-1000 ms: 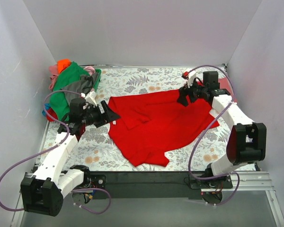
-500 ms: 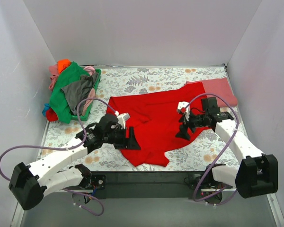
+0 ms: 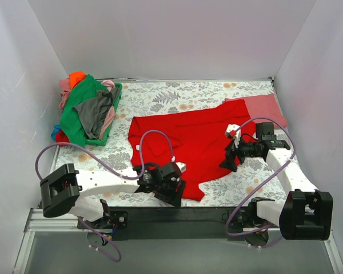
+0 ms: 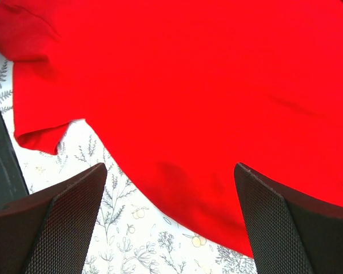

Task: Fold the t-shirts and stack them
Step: Fold the tshirt

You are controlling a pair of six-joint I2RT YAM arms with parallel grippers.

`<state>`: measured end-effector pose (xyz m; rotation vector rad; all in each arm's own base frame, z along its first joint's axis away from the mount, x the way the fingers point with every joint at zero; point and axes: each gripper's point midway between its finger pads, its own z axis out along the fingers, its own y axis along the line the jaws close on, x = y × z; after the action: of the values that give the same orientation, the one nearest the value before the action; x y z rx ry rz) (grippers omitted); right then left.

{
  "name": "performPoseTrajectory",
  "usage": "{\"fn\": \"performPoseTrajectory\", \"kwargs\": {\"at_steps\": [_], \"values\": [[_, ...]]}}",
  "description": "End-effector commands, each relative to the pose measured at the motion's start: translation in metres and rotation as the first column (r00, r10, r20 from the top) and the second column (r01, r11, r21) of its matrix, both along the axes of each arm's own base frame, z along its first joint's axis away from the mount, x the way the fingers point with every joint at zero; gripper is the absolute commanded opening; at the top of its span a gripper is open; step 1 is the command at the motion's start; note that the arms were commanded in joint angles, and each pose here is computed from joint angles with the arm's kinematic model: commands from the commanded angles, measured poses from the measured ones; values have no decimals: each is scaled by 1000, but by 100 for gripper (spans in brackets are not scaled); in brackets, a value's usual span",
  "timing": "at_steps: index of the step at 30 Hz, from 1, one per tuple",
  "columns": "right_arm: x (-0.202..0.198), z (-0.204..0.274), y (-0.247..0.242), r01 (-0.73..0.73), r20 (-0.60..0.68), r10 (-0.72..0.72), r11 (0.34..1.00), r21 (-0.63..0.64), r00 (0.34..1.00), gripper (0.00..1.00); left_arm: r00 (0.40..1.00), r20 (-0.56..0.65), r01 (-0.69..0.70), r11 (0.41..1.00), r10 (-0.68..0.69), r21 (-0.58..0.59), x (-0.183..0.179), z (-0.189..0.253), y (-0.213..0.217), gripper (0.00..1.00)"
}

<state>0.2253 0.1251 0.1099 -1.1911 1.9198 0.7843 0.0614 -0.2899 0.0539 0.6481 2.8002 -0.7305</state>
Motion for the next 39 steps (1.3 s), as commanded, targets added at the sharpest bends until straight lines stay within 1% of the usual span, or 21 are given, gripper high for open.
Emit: {"fn": "performPoseTrajectory", "kwargs": {"at_steps": [1, 2, 3, 5, 6, 7, 8, 9, 10, 11, 12, 14, 15, 17, 18, 19, 21, 25, 28, 34, 39], "values": [[-9, 6, 10, -64, -8, 65, 996, 59, 998, 98, 994, 109, -15, 1000, 12, 26, 15, 2, -9, 55], [-12, 5, 13, -99, 5, 99, 993, 59, 995, 97, 989, 143, -38, 998, 30, 52, 21, -1, -5, 54], [-23, 1, 20, -148, -24, 150, 987, 63, 988, 96, 988, 150, -38, 997, 27, 73, 21, -4, 0, 53], [-34, -4, 32, -226, -27, 228, 973, 51, 973, 93, 983, 174, -70, 994, 55, 81, 24, -1, 9, 53], [-48, -8, 48, -329, -18, 329, 944, 23, 944, 92, 976, 203, -97, 991, 76, 93, 29, 0, 16, 53], [-50, -15, 51, -369, -8, 369, 928, -44, 929, 91, 967, 233, -119, 992, 104, 52, 32, 14, 19, 53], [-53, -16, 59, -413, 4, 414, 907, -79, 910, 89, 960, 239, -165, 984, 146, 61, 33, 17, 29, 53], [-66, -20, 73, -489, -5, 491, 866, -109, 871, 88, 937, 291, -218, 975, 195, 48, 43, 24, 37, 54], [-60, -16, 80, -502, 25, 512, 850, -163, 859, 86, 921, 307, -251, 968, 238, 4, 46, 37, 42, 57], [-62, -16, 87, -524, 29, 537, 831, -186, 843, 86, 905, 309, -308, 951, 294, -4, 48, 41, 52, 58], [-74, -19, 102, -580, 26, 598, 787, -211, 801, 85, 879, 326, -361, 932, 347, -20, 53, 45, 58, 61], [-73, -23, 116, -586, 54, 626, 754, -296, 778, 84, 851, 325, -413, 908, 412, -71, 57, 57, 65, 63], [-88, -29, 128, -630, 50, 677, 707, -322, 734, 84, 830, 311, -465, 882, 463, -70, 58, 58, 71, 63], [-92, -38, 134, -627, 45, 692, 678, -383, 721, 83, 784, 337, -535, 843, 522, -61, 63, 62, 87, 63], [-101, -47, 138, -648, 18, 713, 647, -401, 701, 82, 753, 323, -578, 811, 574, -94, 65, 71, 90, 63], [-100, -52, 137, -639, 11, 711, 638, -429, 703, 79, 724, 335, -606, 788, 603, -110, 69, 75, 96, 63], [-106, -62, 137, -646, -9, 720, 617, -450, 694, 77, 693, 320, -632, 758, 647, -164, 70, 85, 104, 62], [-118, -71, 135, -663, -34, 740, 579, -475, 671, 68, 669, 300, -628, 733, 681, -261, 72, 103, 109, 61], [-125, -78, 134, -673, -54, 752, 551, -494, 656, 64, 646, 299, -634, 712, 702, -300, 74, 112, 116, 60], [-144, -77, 133, -716, -100, 781, 502, -485, 616, 57, 633, 308, -632, 704, 711, -324, 76, 119, 121, 60], [-159, -69, 138, -751, -108, 807, 479, -455, 580, 57, 627, 320, -629, 704, 710, -330, 78, 121, 122, 59]]}}
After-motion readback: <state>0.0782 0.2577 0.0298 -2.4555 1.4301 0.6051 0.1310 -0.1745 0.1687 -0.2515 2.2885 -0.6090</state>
